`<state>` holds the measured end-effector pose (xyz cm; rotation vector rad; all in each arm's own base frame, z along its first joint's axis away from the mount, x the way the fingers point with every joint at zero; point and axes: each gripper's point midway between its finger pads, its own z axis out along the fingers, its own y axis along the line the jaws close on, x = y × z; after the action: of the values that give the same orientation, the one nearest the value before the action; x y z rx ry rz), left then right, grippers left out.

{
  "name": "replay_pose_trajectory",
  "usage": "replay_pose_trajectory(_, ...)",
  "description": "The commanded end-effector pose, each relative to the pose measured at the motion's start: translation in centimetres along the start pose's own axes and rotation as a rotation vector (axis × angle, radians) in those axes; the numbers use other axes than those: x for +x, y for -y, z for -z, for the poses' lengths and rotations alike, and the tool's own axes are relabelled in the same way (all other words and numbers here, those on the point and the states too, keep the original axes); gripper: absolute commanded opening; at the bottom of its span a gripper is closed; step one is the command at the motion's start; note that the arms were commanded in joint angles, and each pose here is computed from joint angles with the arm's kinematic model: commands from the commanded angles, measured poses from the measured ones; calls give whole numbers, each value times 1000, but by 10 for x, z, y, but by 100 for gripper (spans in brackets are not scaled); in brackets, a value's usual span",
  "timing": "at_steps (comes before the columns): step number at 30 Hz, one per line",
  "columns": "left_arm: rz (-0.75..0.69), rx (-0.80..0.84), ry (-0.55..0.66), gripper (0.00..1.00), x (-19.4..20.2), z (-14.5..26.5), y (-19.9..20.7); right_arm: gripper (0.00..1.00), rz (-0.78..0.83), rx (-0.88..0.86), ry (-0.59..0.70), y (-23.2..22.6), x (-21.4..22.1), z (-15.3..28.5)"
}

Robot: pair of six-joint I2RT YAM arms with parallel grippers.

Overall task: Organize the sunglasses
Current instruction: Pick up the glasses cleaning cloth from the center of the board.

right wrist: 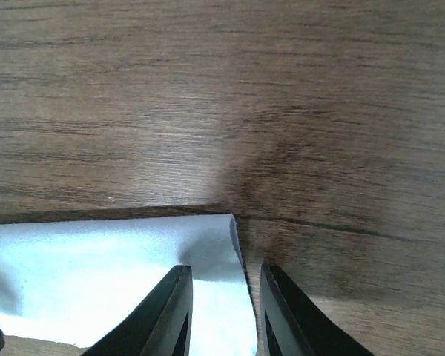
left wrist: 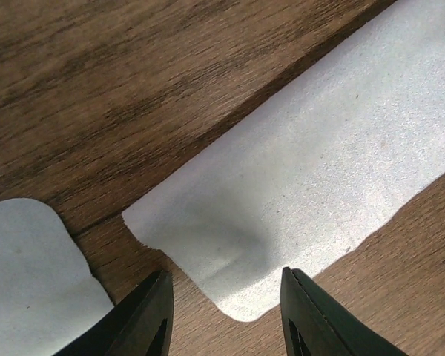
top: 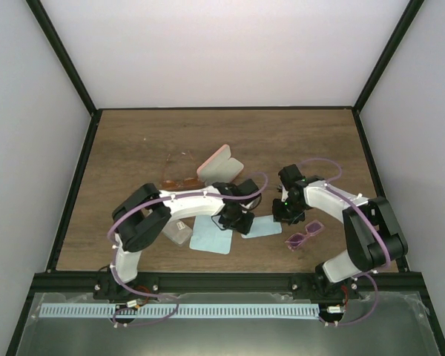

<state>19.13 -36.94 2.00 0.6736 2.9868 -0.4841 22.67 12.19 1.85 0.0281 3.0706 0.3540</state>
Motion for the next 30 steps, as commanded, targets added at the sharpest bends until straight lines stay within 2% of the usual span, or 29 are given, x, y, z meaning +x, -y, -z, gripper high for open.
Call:
replay_pose_trajectory(1,7,-7,-71,42,13,-19,-1,26,22,-17,-20,-4,5,-4)
replay_pose_trajectory(5,11,-14,-72,38,13,-20,-3,24,28,-28,-25,-6,6,-5)
replay_pose_trajectory(7,12,-14,-73,33,14,-20,-3,23,28,-40,-33,-7,8,-7)
replay_pose_trajectory(18,21,-38,-89,17,16,-24,-8,18,33,-51,-37,-9,9,-7)
replay_pose_trajectory(22,24,-46,-90,14,16,-24,-10,12,32,-53,-38,-9,9,-8)
replay_pose_trajectory(26,28,-57,-87,5,16,-23,-11,6,36,-57,-23,-11,6,-5)
replay_pose_trajectory(30,25,-61,-74,4,14,-21,-11,2,41,-68,-10,-14,3,-1)
